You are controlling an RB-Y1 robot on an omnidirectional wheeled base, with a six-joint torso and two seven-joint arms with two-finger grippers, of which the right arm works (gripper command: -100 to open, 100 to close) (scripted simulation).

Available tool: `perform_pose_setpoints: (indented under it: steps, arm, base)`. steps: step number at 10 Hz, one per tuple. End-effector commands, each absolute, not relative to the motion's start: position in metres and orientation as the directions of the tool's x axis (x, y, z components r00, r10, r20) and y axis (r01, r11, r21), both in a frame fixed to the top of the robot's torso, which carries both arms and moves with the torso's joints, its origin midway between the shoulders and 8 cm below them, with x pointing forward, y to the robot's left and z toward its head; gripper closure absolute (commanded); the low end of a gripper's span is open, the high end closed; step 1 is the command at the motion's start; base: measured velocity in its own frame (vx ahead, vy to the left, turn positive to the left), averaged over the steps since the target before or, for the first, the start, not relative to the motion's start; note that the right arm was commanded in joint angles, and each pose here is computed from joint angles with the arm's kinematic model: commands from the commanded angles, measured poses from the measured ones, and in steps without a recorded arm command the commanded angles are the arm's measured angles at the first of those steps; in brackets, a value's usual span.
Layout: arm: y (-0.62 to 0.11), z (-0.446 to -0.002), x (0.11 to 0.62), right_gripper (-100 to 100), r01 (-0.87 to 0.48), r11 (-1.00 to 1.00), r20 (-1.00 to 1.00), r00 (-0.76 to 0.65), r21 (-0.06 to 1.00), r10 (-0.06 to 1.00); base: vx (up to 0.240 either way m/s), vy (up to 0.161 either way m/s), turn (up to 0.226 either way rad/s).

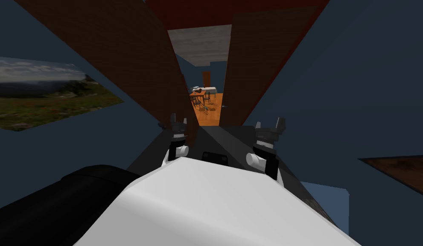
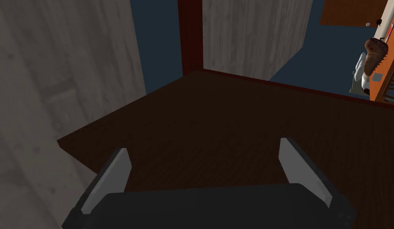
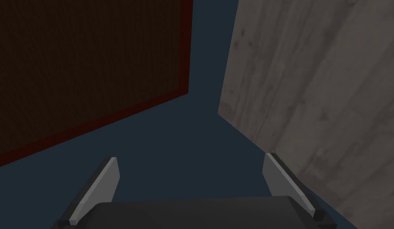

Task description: Pull the door open

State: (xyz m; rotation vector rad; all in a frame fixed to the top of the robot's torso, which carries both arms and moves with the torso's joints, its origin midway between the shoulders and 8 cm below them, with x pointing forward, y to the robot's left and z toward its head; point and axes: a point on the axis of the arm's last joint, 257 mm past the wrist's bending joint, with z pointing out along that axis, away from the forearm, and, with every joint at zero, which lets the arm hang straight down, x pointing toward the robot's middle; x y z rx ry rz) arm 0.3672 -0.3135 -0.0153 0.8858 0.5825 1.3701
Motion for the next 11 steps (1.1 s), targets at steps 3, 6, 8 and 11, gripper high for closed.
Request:
perform_pose_setpoints:
  steps: [3, 6, 8, 11]
  arm:
    - [-0.312, -0.036, 0.379, -100, -0.555, -0.028, 0.118, 0.128, 0.831, 0.985]
    - [-0.311, -0.056, 0.390, -100, -0.531, -0.026, 0.103, 0.115, 0.847, 0.988]
    - [-0.310, -0.065, 0.394, -100, -0.519, -0.025, 0.096, 0.110, 0.854, 0.989]
    - [-0.310, -0.081, 0.401, -100, -0.500, -0.024, 0.086, 0.101, 0.866, 0.991]
  base:
    - [0.140, 0.011, 0.016]
    - [0.143, 0.027, 0.015]
    - [0.123, 0.002, 0.012]
    - [0.090, 0.009, 0.013]
